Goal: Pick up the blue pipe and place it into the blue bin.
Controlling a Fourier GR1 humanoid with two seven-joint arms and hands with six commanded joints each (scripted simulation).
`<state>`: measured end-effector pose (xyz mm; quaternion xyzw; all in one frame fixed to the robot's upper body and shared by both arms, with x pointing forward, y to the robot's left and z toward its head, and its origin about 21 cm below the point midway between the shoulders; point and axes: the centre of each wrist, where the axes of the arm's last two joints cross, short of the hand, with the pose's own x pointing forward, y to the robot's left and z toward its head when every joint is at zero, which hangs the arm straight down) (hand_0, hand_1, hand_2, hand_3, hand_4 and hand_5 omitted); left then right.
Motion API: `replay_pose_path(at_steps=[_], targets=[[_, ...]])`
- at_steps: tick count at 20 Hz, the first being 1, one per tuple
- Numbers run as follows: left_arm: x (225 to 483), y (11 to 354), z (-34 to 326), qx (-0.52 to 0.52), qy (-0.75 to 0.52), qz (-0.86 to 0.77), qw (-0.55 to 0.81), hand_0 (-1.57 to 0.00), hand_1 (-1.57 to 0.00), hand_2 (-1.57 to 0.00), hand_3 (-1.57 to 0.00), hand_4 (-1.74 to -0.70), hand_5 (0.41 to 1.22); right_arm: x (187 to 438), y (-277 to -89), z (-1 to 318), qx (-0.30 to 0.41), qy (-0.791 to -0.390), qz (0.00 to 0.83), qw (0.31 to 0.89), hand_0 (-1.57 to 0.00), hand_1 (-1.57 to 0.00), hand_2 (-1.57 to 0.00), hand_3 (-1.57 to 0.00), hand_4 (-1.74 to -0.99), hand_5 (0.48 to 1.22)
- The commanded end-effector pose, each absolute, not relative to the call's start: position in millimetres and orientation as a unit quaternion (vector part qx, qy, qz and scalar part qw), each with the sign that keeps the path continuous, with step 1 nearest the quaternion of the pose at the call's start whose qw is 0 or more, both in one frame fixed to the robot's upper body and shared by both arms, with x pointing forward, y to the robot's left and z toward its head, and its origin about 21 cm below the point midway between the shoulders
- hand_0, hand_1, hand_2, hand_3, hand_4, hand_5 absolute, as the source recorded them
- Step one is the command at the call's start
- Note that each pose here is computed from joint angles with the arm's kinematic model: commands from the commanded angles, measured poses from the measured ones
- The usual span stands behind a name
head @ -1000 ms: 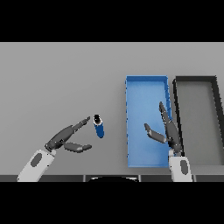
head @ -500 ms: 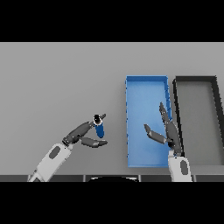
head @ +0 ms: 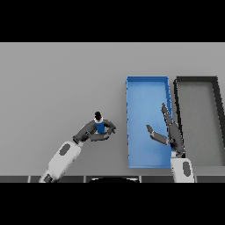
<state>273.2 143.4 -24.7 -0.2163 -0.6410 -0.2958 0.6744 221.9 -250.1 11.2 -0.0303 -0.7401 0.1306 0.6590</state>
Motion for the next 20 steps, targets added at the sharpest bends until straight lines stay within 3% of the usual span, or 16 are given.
replay_pose_path(at_steps=[1, 4, 8, 20], targets=[[270.4, 139.4, -24.8, -0.217, -0.646, -0.292, 0.671, -0.85, -0.94, -1.01, -1.0, -1.48, 0.969, 221.4, -247.4, 10.4, -0.027, -0.739, 0.13, 0.66, 0.0, 0.0, 0.0, 0.0, -1.261, 0.609], [264.1, 136.7, -26.4, -0.217, -0.657, -0.296, 0.658, -1.2, -1.25, -1.29, -1.21, -1.6, 1.092, 226.2, -248.8, 11.7, -0.031, -0.739, 0.129, 0.661, 0.0, 0.0, 0.0, 0.0, -1.26, 0.614], [263.7, 130.7, -20.3, -0.213, -0.684, -0.295, 0.633, -1.42, -1.44, -1.45, -1.37, -1.68, 1.168, 224.0, -244.2, 8.6, -0.029, -0.744, 0.137, 0.654, 0.0, 0.0, 0.0, 0.0, -1.25, 0.622], [265.5, 103.0, 50.3, -0.268, -0.715, -0.32, 0.561, -1.56, -1.56, -1.56, -1.45, -1.73, 1.217, 223.2, -248.7, 4.9, -0.042, -0.74, 0.143, 0.656, 0.0, 0.0, 0.0, 0.0, -1.208, 0.64]])
